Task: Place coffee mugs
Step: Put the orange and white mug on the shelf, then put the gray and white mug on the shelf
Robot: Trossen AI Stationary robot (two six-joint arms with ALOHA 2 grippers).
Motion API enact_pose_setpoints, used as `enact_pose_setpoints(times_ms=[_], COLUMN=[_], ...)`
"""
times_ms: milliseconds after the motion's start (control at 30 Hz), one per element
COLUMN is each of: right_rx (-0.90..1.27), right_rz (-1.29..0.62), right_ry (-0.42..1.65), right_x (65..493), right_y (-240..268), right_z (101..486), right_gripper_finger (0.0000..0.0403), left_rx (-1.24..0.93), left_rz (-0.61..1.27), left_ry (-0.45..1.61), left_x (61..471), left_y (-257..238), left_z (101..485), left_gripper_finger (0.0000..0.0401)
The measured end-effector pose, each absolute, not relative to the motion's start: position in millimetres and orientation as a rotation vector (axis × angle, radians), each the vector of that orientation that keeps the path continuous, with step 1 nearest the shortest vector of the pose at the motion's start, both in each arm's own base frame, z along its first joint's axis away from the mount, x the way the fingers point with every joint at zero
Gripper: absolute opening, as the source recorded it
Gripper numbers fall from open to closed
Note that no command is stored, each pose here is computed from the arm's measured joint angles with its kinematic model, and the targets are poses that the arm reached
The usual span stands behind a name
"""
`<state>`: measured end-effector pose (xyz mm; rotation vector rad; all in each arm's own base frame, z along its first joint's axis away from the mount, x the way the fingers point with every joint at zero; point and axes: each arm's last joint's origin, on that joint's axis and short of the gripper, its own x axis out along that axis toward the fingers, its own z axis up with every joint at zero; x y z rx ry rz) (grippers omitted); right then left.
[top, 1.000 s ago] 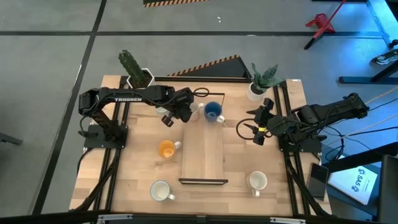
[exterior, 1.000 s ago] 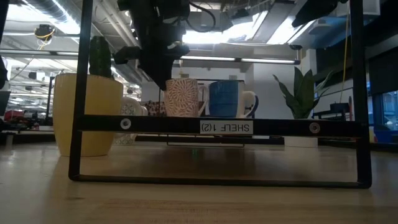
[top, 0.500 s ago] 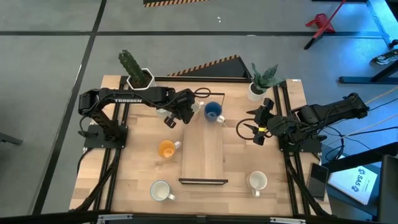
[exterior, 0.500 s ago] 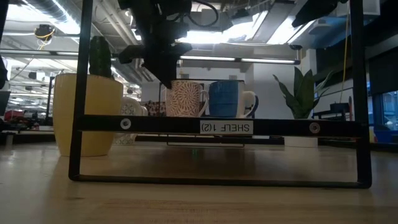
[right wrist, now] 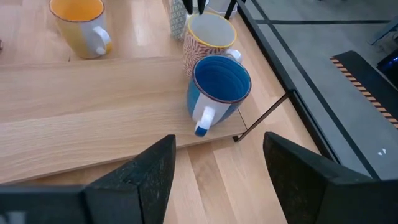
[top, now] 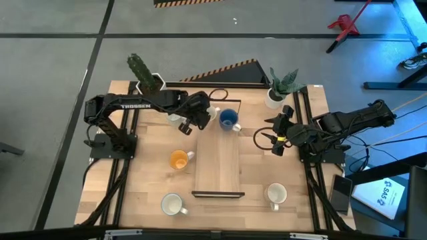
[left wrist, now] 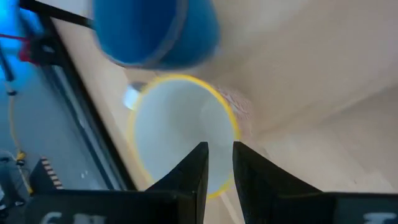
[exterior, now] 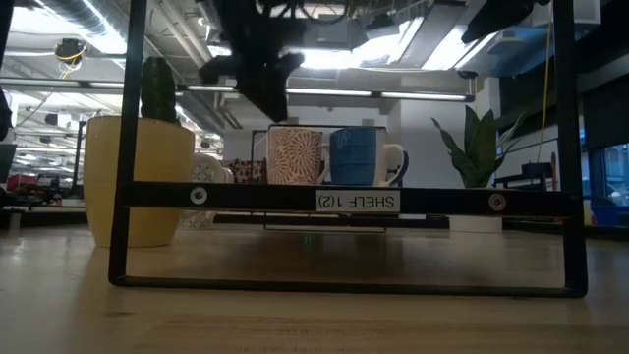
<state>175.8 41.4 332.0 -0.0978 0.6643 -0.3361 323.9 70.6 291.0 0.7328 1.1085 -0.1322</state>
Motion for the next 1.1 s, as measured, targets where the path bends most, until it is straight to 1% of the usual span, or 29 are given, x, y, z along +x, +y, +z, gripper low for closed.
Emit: enact_pose_setpoints(times_ms=[200,400,500,600,733,833,967,1100], right_rx=[-0.099,-0.099,-0.093,-0.079,0.004,0.090,0.113,0.167], right_rz=[-0.336,-0.336,-0.320,-0.280,-0.130,-0.043,-0.046,-0.056], right_ry=[0.666,0.667,0.672,0.689,0.780,0.905,1.086,1.147], right_x=[175.7,175.7,175.8,177.1,185.0,189.8,191.3,187.5], right_y=[41.4,41.5,41.9,43.5,51.5,64.5,88.0,113.8], right_z=[331.8,331.8,331.5,330.2,321.2,308.4,286.3,275.2], right_gripper_finger=[0.0230,0.0230,0.0230,0.0230,0.0230,0.0230,0.0230,0.0230], left_rx=[0.711,0.677,0.638,0.584,0.556,0.552,0.537,0.544], left_rz=[-0.115,-0.124,-0.084,-0.056,-0.048,-0.046,-0.049,-0.073], left_ry=[1.058,1.091,1.086,1.011,0.883,0.779,0.627,0.603], left_x=[326.4,321.8,320.0,321.2,322.5,326.7,334.8,336.0], left_y=[68.1,60.7,52.2,40.2,20.8,8.8,-5.4,-14.7], left_z=[314.4,329.3,347.0,369.1,398.4,411.4,423.1,423.9], left_gripper_finger=[0.0067,0.0067,0.0067,0.0067,0.0067,0.0067,0.0067,0.0067])
